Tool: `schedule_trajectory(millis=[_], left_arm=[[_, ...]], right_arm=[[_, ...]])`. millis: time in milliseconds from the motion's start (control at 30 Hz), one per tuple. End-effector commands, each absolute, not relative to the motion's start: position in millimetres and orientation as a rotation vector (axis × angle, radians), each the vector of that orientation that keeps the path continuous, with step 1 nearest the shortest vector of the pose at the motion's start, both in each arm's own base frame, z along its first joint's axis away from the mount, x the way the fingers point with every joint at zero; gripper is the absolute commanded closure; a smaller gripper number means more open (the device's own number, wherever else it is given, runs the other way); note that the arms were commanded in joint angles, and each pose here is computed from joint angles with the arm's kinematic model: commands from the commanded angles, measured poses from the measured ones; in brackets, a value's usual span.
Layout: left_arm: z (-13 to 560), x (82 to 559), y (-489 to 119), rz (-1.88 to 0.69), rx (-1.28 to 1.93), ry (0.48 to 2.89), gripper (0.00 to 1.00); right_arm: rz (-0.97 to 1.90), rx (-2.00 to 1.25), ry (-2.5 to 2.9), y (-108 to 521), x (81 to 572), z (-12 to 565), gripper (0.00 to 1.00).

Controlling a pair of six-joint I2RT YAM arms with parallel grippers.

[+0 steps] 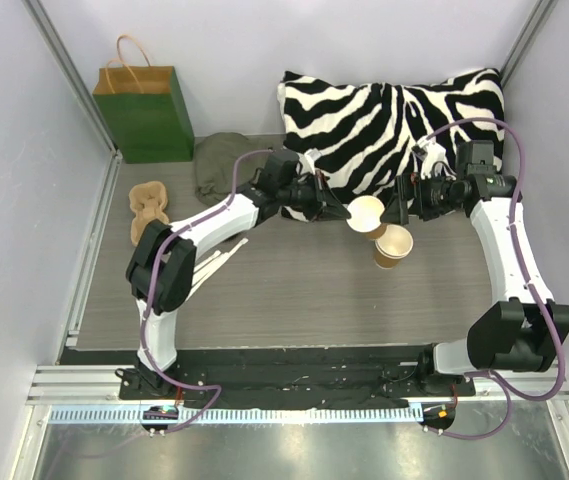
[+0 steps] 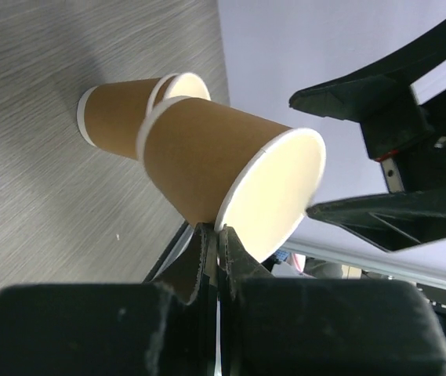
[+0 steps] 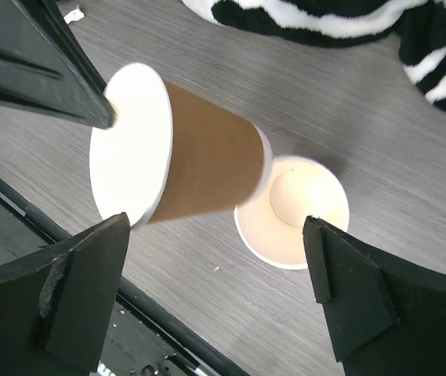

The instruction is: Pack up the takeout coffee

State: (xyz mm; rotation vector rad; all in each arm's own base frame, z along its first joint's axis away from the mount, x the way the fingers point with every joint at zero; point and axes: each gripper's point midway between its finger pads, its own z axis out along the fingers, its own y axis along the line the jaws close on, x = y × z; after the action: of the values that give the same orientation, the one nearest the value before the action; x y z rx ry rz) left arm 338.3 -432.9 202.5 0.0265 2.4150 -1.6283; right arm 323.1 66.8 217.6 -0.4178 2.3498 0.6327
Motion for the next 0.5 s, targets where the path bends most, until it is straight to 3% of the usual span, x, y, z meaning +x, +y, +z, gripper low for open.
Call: schedule_trajectory(millis=[0, 233, 467], left_arm=[[290.6, 341.1, -402.2, -1.746, 0.078, 2.205, 1.0], [287.4, 351.8, -353.4, -1.642, 0.053, 2.191, 1.0], [258.2, 341.5, -309.6, -1.425, 0.124, 2.301, 1.0]], right_arm=[[0.513, -0.508, 2.353, 57.0, 312.5, 230.1, 0.06], [0.394, -0.614, 2.447, 66.8, 300.1, 196.2, 0.28], [0.149, -0.779, 2.501, 92.3, 301.1, 156.0, 0.42]])
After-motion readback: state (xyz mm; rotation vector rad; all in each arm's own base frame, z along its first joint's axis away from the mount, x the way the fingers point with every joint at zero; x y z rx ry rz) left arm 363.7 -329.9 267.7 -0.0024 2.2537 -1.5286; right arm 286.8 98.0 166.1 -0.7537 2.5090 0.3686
